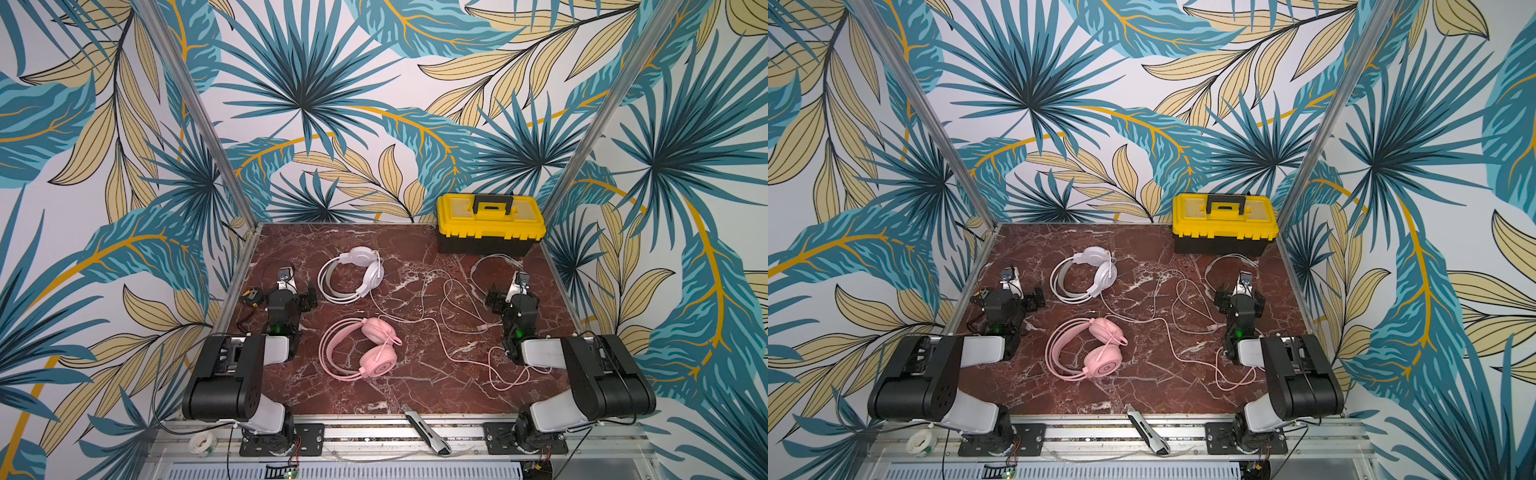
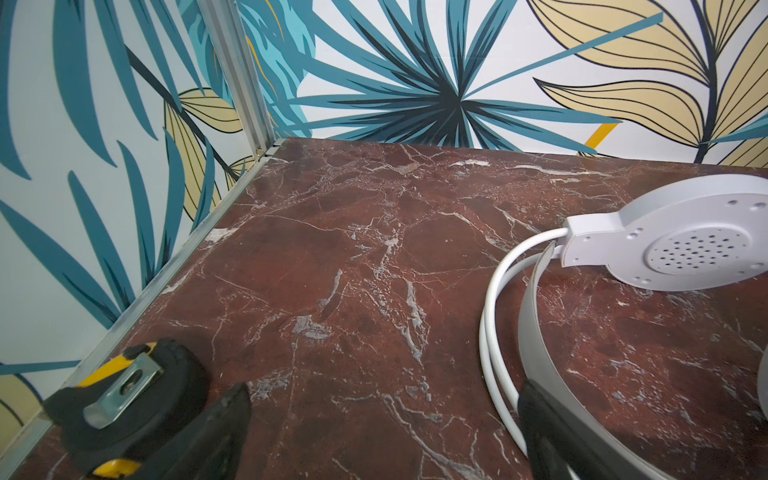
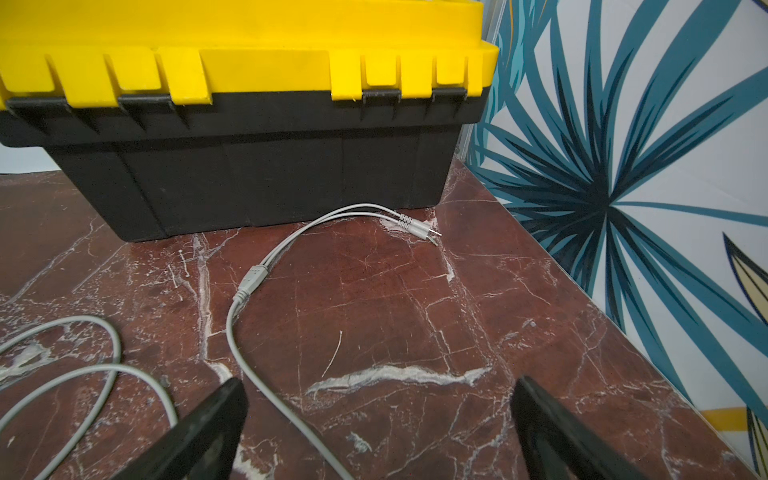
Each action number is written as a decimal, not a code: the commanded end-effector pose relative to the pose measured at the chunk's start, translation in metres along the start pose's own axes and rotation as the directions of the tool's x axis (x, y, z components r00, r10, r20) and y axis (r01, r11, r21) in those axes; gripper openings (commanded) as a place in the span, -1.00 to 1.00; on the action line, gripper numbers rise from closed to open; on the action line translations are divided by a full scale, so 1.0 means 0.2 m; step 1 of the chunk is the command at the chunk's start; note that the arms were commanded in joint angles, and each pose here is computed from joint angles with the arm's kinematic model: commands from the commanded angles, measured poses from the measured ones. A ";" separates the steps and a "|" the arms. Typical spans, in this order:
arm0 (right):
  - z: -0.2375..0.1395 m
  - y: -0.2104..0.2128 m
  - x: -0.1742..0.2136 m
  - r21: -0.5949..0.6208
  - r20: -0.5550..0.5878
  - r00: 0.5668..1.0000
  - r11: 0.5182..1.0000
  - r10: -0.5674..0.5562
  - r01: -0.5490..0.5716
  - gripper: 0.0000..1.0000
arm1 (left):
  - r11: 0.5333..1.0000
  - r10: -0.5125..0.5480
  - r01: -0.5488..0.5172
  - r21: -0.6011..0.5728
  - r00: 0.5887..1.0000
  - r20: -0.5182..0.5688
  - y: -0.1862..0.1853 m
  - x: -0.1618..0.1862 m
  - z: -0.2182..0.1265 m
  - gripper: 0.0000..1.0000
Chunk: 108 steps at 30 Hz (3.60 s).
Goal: Wrap the headphones
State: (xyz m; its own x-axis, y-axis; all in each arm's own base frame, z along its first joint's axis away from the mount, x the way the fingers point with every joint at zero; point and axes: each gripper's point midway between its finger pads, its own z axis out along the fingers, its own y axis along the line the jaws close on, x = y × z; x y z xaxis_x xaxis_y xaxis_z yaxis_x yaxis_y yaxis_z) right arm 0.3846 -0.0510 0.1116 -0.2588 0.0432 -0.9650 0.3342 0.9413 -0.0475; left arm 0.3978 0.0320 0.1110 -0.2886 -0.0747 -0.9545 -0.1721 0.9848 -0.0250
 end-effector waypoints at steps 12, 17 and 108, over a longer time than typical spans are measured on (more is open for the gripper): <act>0.00 0.01 -0.02 -0.008 0.012 1.000 1.000 0.016 -0.016 0.99 | 1.000 0.007 -0.007 0.000 1.000 0.012 0.00 -0.02 0.01 0.99; -0.01 0.00 -0.03 -0.002 0.027 0.999 1.000 0.019 -0.019 0.99 | 1.000 0.018 -0.019 0.005 0.999 0.042 -0.01 -0.08 0.00 0.99; -0.76 0.47 -0.28 -0.430 -0.373 0.919 0.902 -0.128 -0.049 0.99 | 0.974 -0.225 0.023 -0.227 0.258 -0.939 -0.42 0.81 -0.94 0.45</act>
State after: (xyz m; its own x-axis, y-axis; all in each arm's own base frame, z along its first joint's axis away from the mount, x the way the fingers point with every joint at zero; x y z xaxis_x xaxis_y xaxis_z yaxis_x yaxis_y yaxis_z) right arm 0.2951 0.0882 0.2011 -0.6296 0.0345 -0.7762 -0.0891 0.9892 0.1162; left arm 0.1898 -0.0998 0.0162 -0.9373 -0.3418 0.0687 -0.3440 0.9387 -0.0233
